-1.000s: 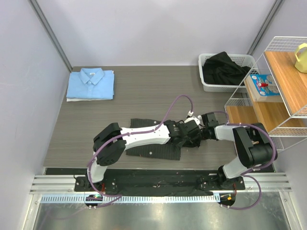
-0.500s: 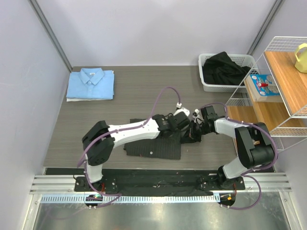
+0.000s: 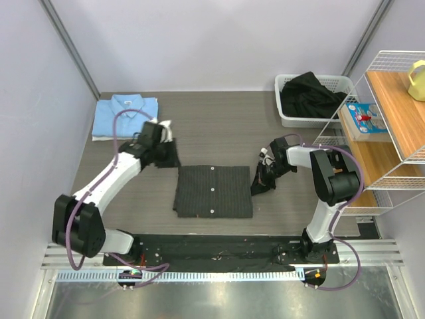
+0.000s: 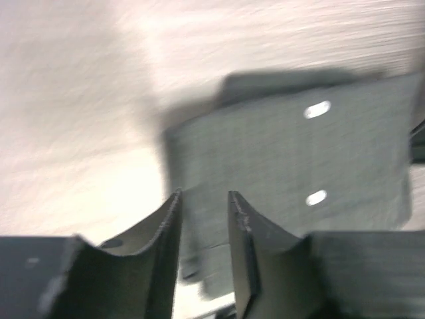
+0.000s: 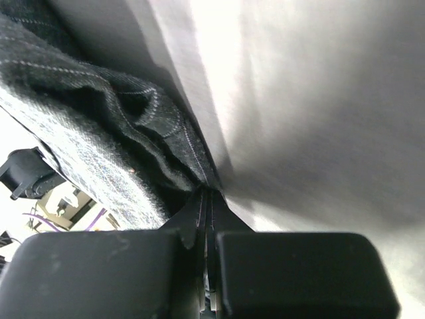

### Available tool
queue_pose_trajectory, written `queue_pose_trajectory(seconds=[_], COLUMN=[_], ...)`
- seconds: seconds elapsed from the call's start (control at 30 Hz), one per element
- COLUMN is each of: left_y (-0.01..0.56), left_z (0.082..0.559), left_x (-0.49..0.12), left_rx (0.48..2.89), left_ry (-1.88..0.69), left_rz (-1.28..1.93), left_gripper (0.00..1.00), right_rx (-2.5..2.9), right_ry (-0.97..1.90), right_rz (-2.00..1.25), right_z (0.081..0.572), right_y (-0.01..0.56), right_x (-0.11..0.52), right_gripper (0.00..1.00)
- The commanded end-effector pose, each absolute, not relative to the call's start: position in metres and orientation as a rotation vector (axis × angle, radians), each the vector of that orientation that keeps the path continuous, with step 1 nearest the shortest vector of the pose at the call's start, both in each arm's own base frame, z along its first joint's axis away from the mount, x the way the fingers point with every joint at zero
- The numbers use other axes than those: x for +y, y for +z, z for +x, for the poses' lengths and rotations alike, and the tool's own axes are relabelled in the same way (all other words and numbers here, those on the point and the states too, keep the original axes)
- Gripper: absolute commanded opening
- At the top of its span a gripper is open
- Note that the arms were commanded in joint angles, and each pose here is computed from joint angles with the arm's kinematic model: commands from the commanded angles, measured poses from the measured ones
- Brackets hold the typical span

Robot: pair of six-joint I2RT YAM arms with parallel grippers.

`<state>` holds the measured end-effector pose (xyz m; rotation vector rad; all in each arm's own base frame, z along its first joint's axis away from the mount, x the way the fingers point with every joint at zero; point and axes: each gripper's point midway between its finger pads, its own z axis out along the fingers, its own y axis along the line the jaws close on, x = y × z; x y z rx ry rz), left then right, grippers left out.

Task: Fold and stack the long sleeve shirts
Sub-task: Fold the shirt

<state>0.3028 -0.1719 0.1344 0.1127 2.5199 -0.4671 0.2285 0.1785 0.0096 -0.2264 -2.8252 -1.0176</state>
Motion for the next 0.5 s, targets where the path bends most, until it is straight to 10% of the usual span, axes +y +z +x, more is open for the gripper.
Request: queue_pose_trajectory(seconds=[0.0, 0.47], left_y=[0.120, 0.068], left_z=[0.264, 0.225], left_x=[-0.151, -0.146], left_rx=[2.579, 2.715], left_ry=[-0.788, -1.004], left_rz=[0.116, -0.381], left_gripper=[0.31, 0.59], right_rx=[-3.089, -3.164], right_ry=[-0.725, -0.597], right_rz=[-0.111, -0.126], right_z=[0.277, 0.301], right_y=[-0.029, -0.028], right_x=[0.150, 0.137], right_gripper=[0.01, 0.01])
